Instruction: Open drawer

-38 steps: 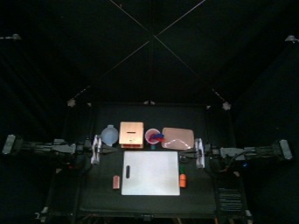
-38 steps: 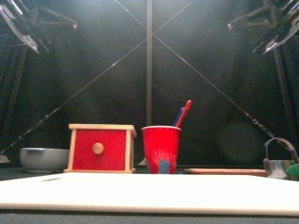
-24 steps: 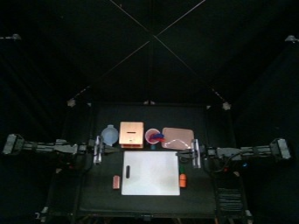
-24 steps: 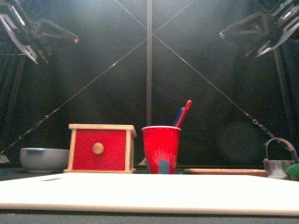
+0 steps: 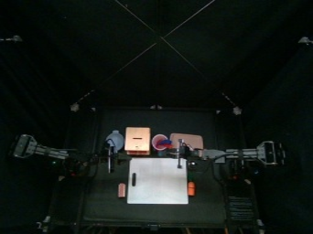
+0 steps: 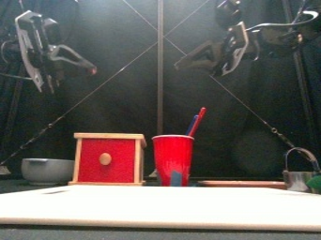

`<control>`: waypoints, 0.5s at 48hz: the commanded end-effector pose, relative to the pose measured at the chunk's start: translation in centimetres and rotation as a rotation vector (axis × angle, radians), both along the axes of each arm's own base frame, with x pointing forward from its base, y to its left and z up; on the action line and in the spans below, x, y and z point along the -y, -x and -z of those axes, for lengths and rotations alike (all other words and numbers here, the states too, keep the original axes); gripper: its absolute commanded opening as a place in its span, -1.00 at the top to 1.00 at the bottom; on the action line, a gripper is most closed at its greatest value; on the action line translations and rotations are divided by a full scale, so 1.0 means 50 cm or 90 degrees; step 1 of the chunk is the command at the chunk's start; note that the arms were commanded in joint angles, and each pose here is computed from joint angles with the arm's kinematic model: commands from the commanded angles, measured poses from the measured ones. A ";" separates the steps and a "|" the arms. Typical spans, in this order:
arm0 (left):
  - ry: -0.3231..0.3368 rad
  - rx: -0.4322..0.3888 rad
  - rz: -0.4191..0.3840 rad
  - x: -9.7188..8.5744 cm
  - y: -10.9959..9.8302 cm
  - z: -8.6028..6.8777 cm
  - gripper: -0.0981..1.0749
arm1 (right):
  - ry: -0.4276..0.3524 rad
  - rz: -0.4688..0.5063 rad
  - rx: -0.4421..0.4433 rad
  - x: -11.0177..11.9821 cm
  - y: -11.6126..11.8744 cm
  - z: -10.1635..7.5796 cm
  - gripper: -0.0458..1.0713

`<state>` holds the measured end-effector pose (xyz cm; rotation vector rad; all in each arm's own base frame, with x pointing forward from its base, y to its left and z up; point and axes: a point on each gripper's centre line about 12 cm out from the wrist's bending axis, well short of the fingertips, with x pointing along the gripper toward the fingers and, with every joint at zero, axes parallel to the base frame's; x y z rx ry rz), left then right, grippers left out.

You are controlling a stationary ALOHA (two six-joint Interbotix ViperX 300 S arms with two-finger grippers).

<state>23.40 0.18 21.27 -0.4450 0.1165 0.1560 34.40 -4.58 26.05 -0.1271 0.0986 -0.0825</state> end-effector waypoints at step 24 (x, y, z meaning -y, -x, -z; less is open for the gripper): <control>0.149 -0.066 -0.085 -0.007 -0.015 0.093 0.73 | -0.004 0.055 -0.006 0.117 -0.221 0.057 0.86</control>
